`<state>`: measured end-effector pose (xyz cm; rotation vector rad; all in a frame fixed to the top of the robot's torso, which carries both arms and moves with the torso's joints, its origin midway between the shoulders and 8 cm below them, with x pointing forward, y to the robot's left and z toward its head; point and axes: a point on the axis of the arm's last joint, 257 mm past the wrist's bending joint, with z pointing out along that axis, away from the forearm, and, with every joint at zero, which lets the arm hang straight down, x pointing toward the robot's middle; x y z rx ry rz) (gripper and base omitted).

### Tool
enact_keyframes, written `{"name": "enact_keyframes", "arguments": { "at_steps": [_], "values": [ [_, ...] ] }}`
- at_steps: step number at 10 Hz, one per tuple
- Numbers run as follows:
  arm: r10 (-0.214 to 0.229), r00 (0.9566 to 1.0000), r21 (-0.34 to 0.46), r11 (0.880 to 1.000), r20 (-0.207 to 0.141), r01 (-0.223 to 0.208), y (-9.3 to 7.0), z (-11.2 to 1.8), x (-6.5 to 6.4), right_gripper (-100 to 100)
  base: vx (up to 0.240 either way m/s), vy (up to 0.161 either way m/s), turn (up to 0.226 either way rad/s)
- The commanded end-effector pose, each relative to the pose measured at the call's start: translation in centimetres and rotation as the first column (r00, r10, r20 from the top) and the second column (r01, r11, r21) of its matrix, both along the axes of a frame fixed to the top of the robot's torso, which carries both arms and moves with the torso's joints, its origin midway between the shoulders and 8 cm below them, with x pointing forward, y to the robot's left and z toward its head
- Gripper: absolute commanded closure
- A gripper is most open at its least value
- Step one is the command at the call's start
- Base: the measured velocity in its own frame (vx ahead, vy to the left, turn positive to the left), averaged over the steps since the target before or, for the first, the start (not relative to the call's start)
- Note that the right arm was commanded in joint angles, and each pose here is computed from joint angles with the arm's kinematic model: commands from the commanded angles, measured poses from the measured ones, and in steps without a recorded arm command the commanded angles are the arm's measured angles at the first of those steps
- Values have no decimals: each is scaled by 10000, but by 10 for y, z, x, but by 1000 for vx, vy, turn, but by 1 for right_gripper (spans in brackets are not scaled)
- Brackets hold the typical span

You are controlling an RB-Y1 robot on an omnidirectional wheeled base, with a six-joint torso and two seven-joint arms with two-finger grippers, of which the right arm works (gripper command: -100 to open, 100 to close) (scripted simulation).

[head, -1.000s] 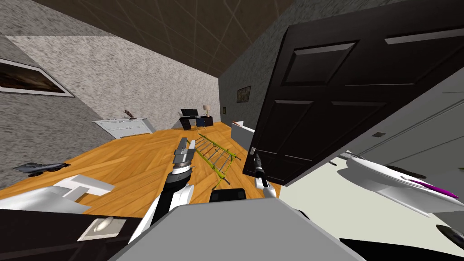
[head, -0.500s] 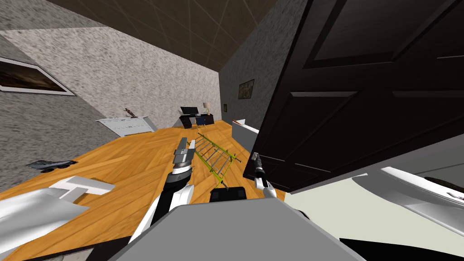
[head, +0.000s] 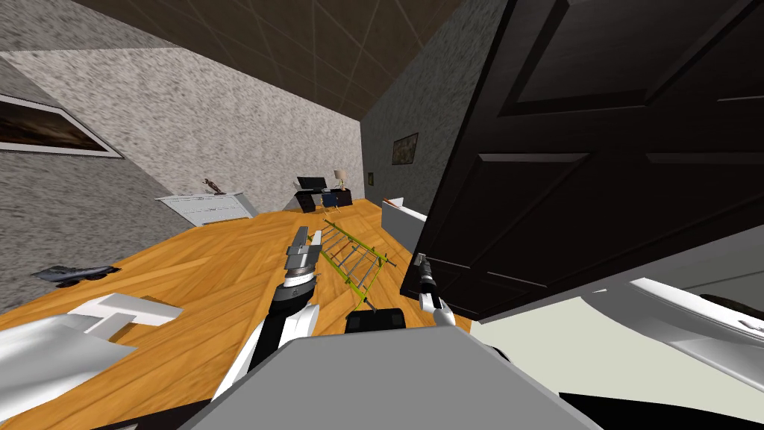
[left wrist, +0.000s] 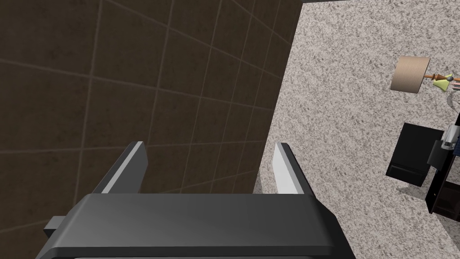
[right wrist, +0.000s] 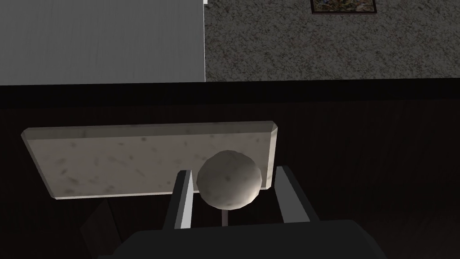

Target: Push the door open

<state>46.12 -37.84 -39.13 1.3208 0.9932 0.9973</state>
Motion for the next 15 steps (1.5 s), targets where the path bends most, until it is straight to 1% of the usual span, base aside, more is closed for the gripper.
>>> {"name": "enact_keyframes", "arguments": {
  "at_steps": [1,5,6,15],
  "values": [
    [0,10000,0,10000,-2,0,0,0,0,100,0,0,0],
    [0,10000,0,10000,-2,0,0,0,0,100,0,0,0],
    [-189,9998,14,9998,-51,189,-8,-2,-3,100,31,-14,45],
    [-370,9993,16,9993,-54,370,-15,-1,-5,100,29,-3,5]
  ]
}}
